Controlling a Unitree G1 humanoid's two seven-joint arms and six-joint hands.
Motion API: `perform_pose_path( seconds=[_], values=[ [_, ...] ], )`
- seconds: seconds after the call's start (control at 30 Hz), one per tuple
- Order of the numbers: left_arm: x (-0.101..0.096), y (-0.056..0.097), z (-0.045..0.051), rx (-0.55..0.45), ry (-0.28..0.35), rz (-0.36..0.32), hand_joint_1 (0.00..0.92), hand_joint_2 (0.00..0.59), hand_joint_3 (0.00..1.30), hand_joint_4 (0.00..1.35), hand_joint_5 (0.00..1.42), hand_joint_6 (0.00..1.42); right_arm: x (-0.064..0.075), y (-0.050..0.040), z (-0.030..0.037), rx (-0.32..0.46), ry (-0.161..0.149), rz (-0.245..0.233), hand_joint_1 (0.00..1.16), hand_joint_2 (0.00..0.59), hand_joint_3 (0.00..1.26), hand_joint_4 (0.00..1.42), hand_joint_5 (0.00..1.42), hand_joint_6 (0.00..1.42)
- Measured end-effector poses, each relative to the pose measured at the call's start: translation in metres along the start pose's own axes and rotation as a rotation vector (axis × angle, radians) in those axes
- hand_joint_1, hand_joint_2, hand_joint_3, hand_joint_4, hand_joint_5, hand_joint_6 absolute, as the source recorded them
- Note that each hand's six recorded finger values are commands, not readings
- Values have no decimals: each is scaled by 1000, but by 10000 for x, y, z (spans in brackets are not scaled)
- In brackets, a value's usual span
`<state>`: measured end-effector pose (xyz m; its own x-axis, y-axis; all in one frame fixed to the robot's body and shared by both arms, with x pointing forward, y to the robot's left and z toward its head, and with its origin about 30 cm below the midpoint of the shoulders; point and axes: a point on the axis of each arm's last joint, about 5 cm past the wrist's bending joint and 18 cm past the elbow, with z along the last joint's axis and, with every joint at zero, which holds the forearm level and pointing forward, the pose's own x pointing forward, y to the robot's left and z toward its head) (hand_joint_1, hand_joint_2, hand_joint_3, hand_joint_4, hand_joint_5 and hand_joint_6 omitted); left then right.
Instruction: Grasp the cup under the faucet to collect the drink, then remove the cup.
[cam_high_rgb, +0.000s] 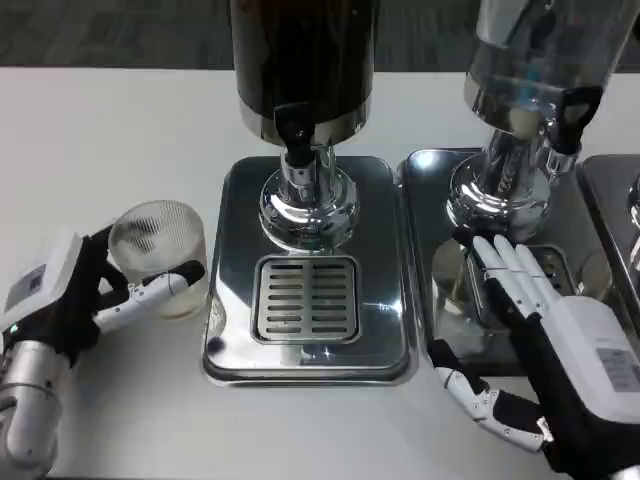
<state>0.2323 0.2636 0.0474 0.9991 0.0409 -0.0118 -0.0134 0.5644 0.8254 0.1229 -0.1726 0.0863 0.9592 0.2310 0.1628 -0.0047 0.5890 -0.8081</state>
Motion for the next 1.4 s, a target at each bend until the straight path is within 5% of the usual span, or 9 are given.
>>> perform_pose_path(
  seconds=[1.0,1.4],
  values=[
    [-212,-112,-69,-64,-42,48,260,129,484,549,828,1182,39,-15,8,10,-9,3,565,375,54,0,0,182],
    [-223,3,-128,-40,-51,73,255,127,500,569,854,1217,67,6,21,20,-18,5,559,380,54,0,0,182]
  ],
)
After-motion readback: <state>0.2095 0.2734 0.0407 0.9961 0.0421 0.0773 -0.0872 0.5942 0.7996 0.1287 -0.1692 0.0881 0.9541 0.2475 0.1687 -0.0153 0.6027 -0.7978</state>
